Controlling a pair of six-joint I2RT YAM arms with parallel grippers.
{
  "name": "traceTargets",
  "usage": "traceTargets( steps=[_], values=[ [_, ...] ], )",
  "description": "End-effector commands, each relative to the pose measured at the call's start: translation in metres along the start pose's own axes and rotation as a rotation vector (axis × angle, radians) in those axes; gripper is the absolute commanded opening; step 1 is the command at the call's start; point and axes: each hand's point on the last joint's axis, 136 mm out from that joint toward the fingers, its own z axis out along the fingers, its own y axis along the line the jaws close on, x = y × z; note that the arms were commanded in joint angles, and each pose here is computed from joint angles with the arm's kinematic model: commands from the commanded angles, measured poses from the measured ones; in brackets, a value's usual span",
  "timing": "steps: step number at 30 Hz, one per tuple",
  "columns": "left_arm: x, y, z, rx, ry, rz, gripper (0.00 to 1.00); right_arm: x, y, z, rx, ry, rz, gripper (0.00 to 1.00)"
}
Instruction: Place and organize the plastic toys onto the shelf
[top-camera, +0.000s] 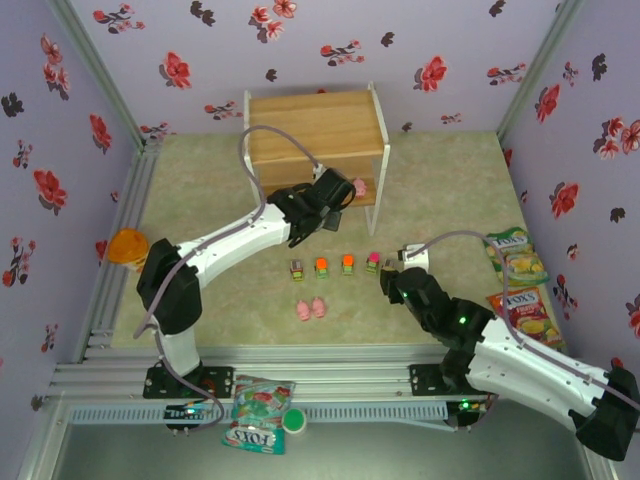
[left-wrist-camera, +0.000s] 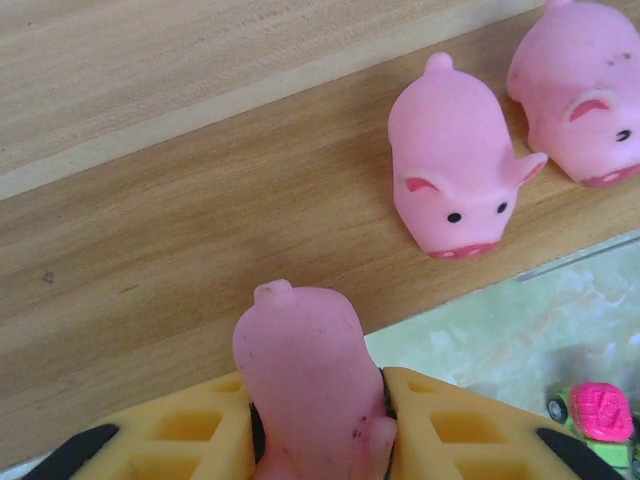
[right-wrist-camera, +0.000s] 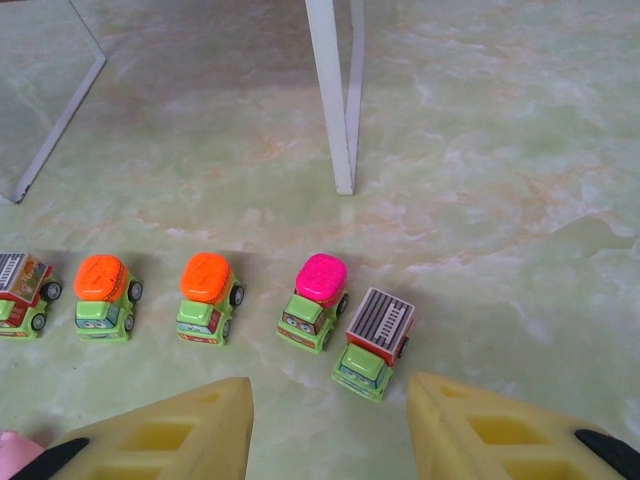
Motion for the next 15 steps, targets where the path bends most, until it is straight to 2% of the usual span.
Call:
traceTargets(
  steps=[1, 15],
  values=[
    [-0.02, 0.004, 0.004, -0.03, -0.055, 0.002, 0.34, 0.002, 0.0, 0.002, -0.004, 0.0, -0.014, 0.46],
    [-0.034, 0.005, 0.001, -0.039, -0.113, -0.002, 0.34, 0.004, 0.002, 0.005, -0.009, 0.014, -0.023, 0.46]
  ],
)
